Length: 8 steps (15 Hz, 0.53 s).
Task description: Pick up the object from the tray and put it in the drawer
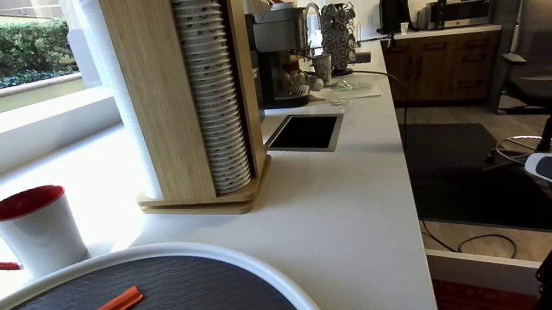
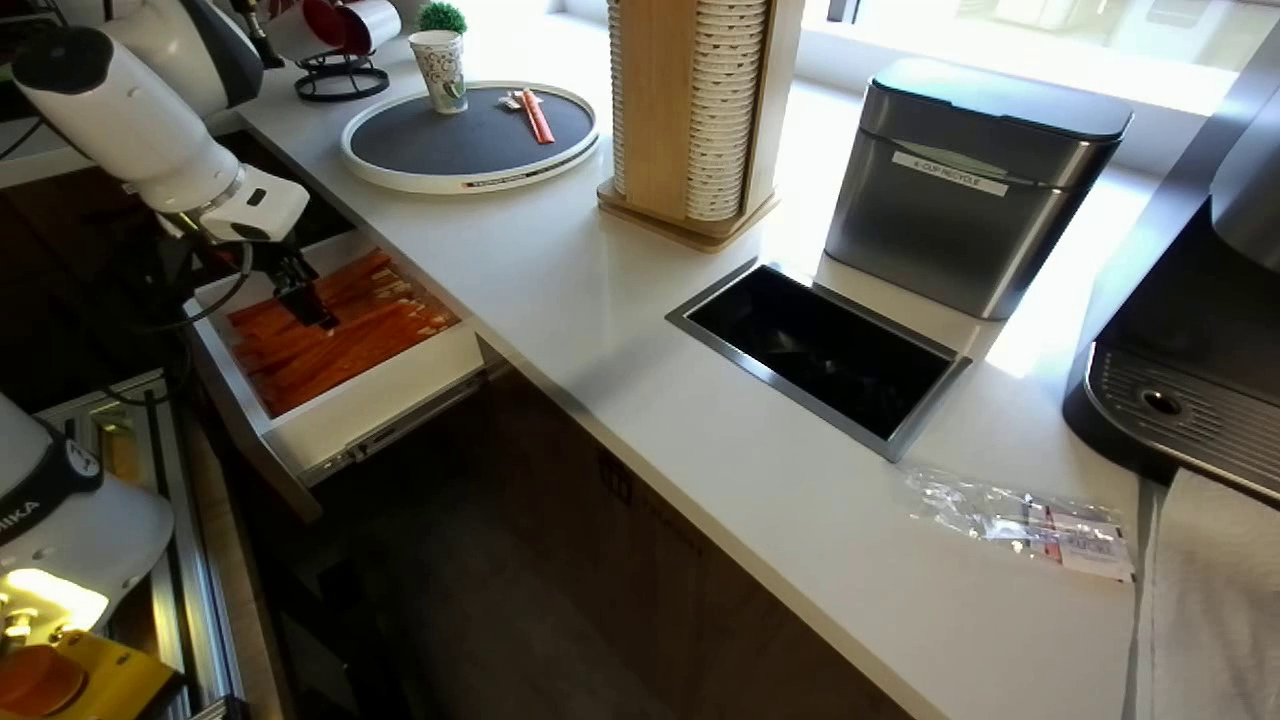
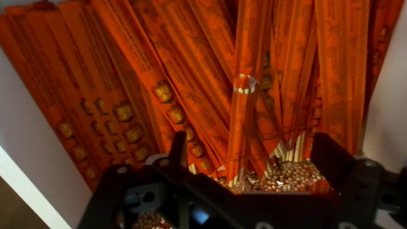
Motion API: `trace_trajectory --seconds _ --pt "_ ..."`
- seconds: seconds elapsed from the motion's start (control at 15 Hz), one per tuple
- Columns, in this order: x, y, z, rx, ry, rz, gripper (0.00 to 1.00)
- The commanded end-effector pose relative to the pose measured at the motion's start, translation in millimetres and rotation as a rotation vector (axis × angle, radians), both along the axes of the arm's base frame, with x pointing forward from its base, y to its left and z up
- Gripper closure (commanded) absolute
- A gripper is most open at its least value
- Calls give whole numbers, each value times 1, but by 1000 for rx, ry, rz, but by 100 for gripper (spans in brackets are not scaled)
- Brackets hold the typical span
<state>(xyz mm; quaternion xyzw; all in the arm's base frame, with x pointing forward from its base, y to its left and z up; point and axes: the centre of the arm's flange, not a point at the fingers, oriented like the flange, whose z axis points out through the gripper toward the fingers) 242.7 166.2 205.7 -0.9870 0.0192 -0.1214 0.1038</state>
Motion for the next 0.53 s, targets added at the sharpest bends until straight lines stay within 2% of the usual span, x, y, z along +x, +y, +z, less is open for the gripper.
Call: trace_trajectory --seconds 0.0,0.13,0.2,0.47 --pt "-11 -12 49 37 6 52 0" --pt "-10 -9 48 41 14 60 0" --pt "-2 6 -2 22 2 27 0" --pt "-1 4 -2 23 3 22 0"
